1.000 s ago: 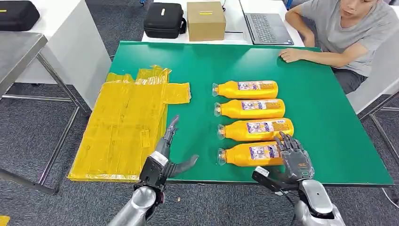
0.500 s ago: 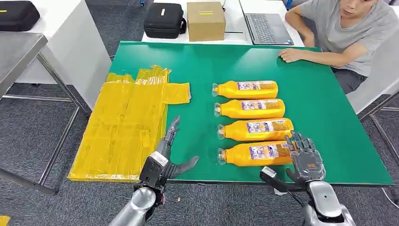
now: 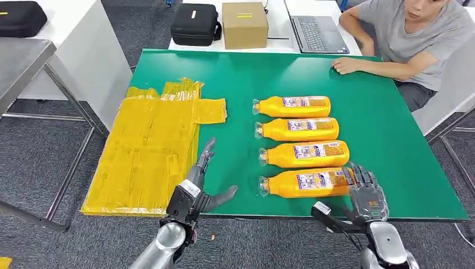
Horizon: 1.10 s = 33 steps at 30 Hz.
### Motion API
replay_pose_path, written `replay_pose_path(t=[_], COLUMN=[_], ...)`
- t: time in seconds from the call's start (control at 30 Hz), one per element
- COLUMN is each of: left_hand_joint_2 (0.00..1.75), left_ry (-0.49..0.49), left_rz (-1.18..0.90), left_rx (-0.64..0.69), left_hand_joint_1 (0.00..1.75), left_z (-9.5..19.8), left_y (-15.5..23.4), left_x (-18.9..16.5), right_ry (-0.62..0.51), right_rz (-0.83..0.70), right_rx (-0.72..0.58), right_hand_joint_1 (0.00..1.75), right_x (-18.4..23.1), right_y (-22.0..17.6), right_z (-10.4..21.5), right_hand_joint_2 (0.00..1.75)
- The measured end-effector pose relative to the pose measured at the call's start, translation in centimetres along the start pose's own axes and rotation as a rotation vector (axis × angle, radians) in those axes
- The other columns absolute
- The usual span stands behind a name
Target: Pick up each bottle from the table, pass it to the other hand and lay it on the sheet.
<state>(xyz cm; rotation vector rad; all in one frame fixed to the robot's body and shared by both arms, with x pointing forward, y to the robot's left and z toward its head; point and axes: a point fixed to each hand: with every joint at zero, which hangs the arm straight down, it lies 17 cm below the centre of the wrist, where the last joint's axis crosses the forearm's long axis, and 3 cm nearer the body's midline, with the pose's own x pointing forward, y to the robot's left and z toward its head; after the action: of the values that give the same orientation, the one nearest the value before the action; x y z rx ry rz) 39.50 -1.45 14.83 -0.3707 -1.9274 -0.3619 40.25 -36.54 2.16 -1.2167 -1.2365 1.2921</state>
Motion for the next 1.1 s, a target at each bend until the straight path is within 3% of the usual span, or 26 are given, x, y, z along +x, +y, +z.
replay_pose_path(t=[0.47, 1.1], left_hand_joint_2=[1.75, 1.75], left_ry=[-0.005, -0.024], left_rz=[-0.002, 0.013], left_rx=[-0.002, 0.026], left_hand_joint_1=[0.0, 0.0], left_z=[-0.1, -0.2], left_y=[-0.1, 0.2], left_x=[0.1, 0.5], right_ry=[-0.007, 0.014], right_rz=[-0.089, -0.049], right_rx=[-0.005, -0.001], right_hand_joint_1=[0.0, 0.0], right_x=[1.7, 0.9], right_y=[1.2, 1.8], right_z=[-0.4, -2.9], right_hand_joint_2=[1.75, 1.75])
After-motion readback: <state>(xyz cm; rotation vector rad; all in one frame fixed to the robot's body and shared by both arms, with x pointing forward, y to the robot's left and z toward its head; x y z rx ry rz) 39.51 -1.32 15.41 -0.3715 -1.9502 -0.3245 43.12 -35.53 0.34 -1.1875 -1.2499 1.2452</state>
